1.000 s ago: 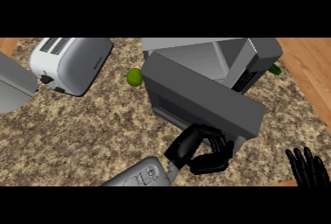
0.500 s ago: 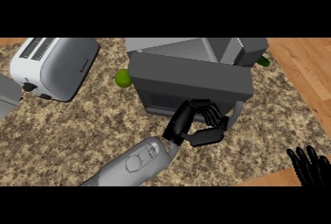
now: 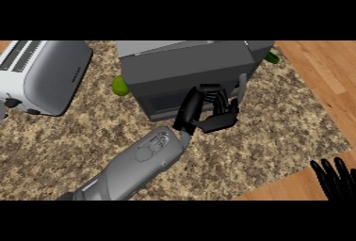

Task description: Pick up the milk, place it into the microwave and close the microwave

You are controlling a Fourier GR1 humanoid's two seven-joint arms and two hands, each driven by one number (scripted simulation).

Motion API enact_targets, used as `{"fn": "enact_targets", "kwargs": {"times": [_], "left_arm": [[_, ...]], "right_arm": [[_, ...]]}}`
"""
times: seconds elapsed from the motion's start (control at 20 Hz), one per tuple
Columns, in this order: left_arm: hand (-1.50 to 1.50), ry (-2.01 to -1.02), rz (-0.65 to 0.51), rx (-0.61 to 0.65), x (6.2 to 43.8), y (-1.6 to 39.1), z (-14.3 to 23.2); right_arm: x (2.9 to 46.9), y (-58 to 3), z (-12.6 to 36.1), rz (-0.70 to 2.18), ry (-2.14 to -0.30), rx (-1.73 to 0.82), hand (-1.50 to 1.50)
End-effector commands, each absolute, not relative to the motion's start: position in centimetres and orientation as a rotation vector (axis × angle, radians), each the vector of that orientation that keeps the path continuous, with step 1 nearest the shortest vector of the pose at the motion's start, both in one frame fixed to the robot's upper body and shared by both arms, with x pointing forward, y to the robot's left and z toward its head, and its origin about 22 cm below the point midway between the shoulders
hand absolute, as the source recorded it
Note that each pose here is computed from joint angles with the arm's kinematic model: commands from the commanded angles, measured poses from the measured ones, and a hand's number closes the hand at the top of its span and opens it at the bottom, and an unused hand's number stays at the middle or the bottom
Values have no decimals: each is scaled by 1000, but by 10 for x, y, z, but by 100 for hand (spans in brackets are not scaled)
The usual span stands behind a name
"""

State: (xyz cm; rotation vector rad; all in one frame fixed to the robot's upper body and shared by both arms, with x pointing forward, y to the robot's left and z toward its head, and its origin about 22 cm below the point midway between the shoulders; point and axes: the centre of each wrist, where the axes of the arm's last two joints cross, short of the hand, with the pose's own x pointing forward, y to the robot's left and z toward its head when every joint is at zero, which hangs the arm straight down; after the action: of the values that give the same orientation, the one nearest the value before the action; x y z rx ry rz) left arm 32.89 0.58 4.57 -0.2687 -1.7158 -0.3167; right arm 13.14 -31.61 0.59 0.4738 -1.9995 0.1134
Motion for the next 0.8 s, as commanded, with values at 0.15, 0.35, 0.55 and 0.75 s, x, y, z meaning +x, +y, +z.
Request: {"fn": "enact_targets", "kwargs": {"times": [0.15, 0.35, 0.55, 0.75], "left_arm": [[150, -1755, -249, -241, 355, 11, 57], [150, -1766, -221, -248, 362, 10, 62], [150, -1778, -217, -249, 360, 9, 60], [150, -1781, -197, -253, 364, 10, 63]], "right_arm": [[130, -320, 19, 135, -2019, 529, -150], [133, -317, 28, 146, -2028, 571, -150], [129, -316, 31, 156, -2004, 597, -150], [133, -316, 39, 167, -2026, 630, -150]]}}
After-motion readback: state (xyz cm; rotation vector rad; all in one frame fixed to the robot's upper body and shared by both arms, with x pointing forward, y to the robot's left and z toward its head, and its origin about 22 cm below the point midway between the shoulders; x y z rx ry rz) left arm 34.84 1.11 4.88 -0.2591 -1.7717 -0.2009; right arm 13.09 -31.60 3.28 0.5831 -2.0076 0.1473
